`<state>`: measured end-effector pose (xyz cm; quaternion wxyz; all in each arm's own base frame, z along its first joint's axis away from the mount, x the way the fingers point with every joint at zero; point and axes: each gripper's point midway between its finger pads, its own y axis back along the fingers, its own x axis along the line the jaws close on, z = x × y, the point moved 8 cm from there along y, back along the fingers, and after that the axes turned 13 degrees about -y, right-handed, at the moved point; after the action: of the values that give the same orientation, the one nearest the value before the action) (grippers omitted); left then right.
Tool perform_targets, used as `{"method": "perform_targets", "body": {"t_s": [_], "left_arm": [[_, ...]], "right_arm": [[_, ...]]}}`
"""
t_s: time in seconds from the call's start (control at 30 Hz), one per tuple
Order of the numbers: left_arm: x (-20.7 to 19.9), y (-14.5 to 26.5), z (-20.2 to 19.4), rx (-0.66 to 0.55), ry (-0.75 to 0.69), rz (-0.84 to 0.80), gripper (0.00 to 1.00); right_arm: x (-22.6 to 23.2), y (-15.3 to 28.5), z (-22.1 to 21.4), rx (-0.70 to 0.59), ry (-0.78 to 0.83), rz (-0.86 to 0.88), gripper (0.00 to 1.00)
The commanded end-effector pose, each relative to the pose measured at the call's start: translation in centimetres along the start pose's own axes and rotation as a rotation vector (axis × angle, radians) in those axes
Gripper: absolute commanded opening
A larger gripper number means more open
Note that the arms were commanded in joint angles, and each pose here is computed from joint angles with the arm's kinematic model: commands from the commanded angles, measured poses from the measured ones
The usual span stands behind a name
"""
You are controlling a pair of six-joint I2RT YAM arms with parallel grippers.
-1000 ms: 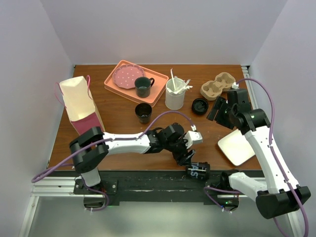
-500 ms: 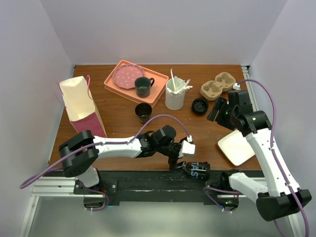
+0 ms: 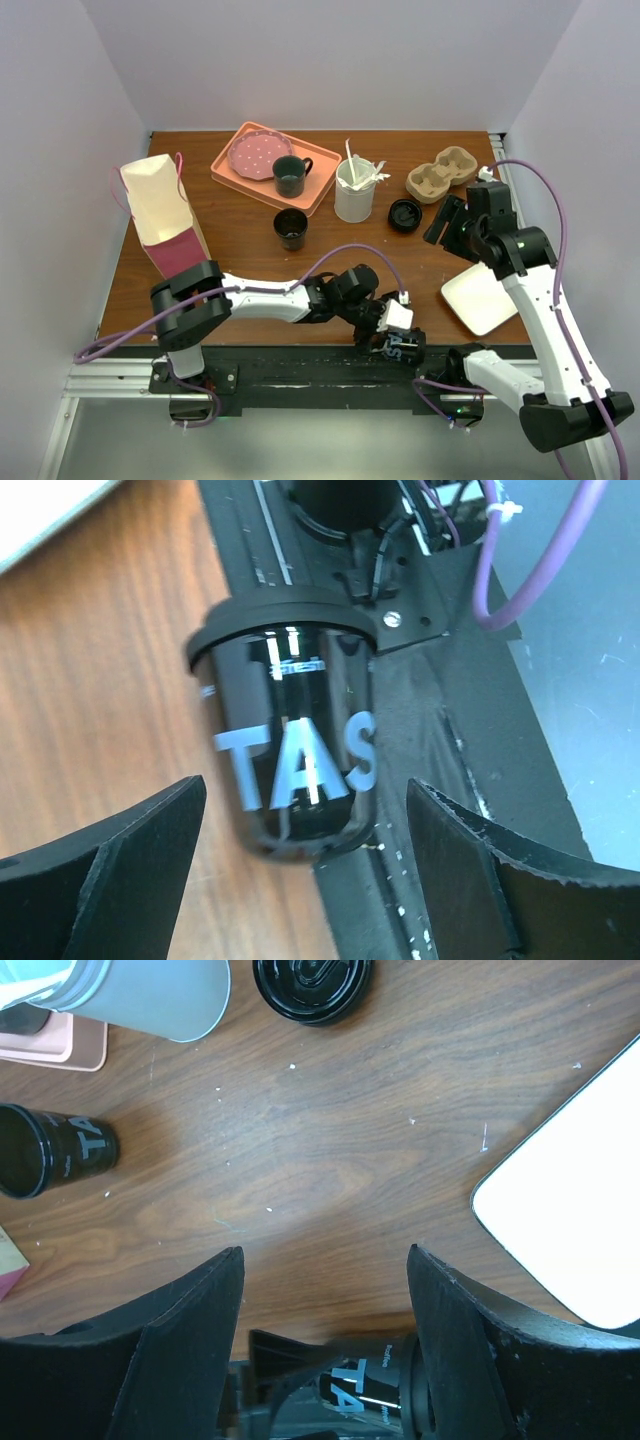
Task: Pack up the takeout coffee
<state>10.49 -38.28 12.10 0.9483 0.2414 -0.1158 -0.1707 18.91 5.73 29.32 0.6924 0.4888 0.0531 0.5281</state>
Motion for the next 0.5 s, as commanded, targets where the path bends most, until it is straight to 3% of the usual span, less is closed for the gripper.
{"method": "perform_targets", "body": {"t_s": [0.0,0.47], "left_arm": [[0.3,-1.3,1.1,-0.024,-0.042,0.002,0.87],[1.7,-3.0,0.4,0.003,-0.009,0.068,0.88]], "right_arm": [[0.3,1.4,1.0,-0.066,-0.018,0.023,0.71],[-0.2,1.8,0.4,-0.069,-0.028,0.045,0.71]]}}
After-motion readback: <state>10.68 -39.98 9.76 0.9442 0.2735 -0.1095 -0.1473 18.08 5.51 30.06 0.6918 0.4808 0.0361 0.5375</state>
